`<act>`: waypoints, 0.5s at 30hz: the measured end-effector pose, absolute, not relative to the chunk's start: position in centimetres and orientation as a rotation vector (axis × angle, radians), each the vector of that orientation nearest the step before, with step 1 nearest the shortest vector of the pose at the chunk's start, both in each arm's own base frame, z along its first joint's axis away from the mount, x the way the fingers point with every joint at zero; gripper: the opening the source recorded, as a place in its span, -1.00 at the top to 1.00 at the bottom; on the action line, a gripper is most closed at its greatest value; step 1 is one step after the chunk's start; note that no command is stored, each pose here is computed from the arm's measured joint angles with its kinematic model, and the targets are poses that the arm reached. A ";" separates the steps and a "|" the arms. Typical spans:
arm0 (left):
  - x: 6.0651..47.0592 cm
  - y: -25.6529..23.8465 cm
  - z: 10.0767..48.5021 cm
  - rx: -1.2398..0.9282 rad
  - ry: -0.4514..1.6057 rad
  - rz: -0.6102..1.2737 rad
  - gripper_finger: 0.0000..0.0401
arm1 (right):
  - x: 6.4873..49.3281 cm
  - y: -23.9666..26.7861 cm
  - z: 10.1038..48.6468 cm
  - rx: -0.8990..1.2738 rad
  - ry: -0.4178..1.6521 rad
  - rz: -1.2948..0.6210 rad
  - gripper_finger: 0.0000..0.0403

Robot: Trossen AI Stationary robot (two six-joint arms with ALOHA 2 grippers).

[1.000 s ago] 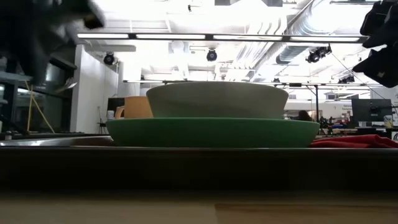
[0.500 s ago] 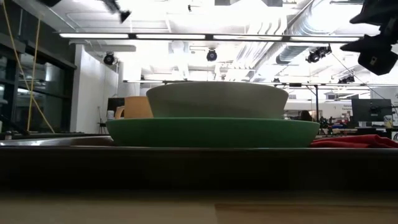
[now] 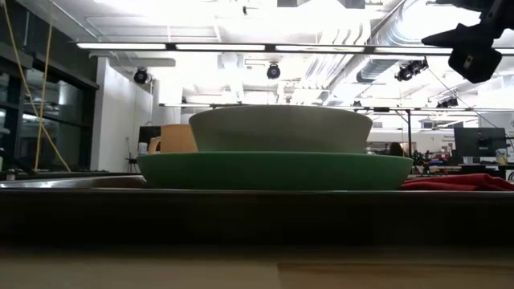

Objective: Set up tray
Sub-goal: Put the fork on top of the table napkin on the serving tray

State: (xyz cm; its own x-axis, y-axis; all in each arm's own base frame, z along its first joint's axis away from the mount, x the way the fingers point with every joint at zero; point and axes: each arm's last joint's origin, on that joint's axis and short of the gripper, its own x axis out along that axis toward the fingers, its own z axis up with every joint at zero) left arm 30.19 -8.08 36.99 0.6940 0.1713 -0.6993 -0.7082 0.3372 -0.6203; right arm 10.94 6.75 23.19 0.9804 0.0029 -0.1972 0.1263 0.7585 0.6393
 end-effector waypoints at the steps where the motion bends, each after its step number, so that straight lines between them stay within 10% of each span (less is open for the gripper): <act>1: 30.7 -7.9 37.3 -1.068 0.582 0.609 0.95 | 11.2 7.0 23.1 0.706 0.192 -0.068 0.02; 15: 36.7 -5.6 37.9 -0.954 0.566 0.527 0.95 | 14.7 9.2 23.4 0.673 0.065 -0.037 0.02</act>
